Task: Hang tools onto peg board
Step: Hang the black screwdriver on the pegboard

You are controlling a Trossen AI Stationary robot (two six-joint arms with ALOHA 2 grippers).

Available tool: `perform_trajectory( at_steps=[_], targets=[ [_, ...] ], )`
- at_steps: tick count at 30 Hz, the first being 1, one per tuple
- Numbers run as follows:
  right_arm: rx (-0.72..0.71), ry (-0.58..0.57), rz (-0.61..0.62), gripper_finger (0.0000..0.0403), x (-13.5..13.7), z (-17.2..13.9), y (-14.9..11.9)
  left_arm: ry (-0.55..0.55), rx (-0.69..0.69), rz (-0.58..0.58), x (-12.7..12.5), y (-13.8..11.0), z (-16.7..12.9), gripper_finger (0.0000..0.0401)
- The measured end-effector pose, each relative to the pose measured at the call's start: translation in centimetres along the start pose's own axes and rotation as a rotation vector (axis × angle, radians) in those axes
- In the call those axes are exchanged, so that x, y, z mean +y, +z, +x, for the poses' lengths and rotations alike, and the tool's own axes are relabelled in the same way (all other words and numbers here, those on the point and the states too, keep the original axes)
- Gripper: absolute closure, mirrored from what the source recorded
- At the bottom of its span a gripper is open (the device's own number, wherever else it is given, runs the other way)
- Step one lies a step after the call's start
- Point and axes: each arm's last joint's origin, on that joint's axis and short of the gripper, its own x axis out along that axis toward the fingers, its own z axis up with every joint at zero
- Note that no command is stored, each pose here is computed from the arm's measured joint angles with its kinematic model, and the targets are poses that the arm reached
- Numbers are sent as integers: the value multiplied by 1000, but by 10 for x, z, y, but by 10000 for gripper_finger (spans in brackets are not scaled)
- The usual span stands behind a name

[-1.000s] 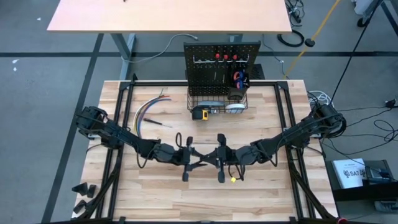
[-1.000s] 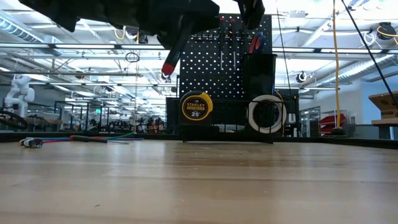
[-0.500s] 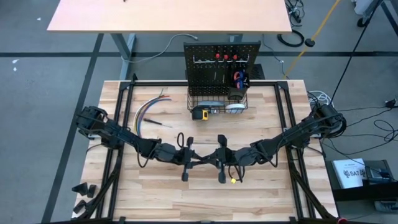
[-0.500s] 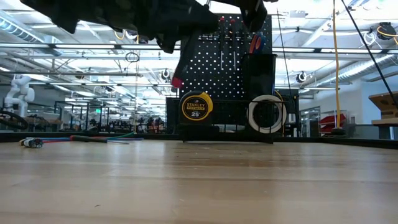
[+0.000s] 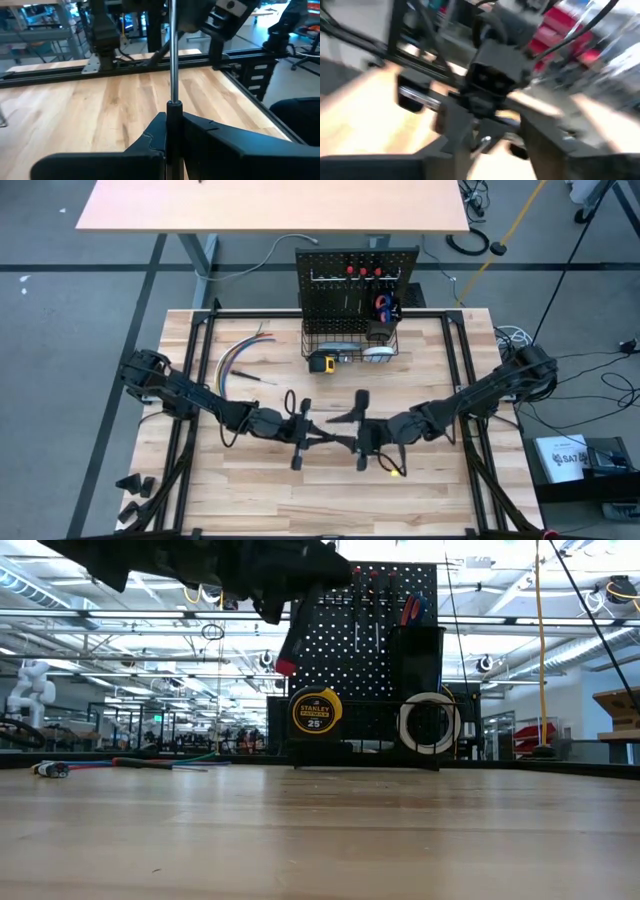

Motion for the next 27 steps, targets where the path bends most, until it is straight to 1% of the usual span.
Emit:
perform_trajectory(
  at_steps=[2,4,5,6,7,9,11,14,16,18,20,22,25,27],
  targets=[
    [7,-79,-129,224,-2,-7,7,12,8,-2,2,4,-3,375],
    [11,-152,-221,195,-4,-16,15,30,30,-5,3,8,-8,375],
    [12,-180,-252,181,-5,-21,20,44,53,-10,3,10,-12,375],
    [6,-208,-260,170,-6,-25,26,53,74,-12,3,11,-15,375],
    [-21,-207,-250,159,-6,-30,34,68,94,-24,4,12,-19,375],
    [-66,-186,-227,144,-4,-37,45,88,94,-69,5,18,-25,375],
    [-106,-111,-224,135,5,-42,49,113,36,-174,8,26,-28,375],
    [-68,38,-327,133,25,-41,38,115,-66,-369,12,34,-26,375],
    [-2,100,-430,137,41,-36,24,119,-92,-473,15,34,-24,375],
    [47,119,-545,143,58,-31,11,128,-87,-526,16,29,-20,375],
    [48,86,-666,149,71,-28,6,127,-86,-573,16,24,-16,375],
    [65,44,-841,154,85,-25,2,92,-107,-610,17,22,-12,375],
    [142,-11,-1118,159,104,-16,-2,37,-142,-667,22,19,-5,370],
    [194,-48,-1236,160,115,-6,-3,-5,-185,-705,23,20,-2,366]
  ],
)
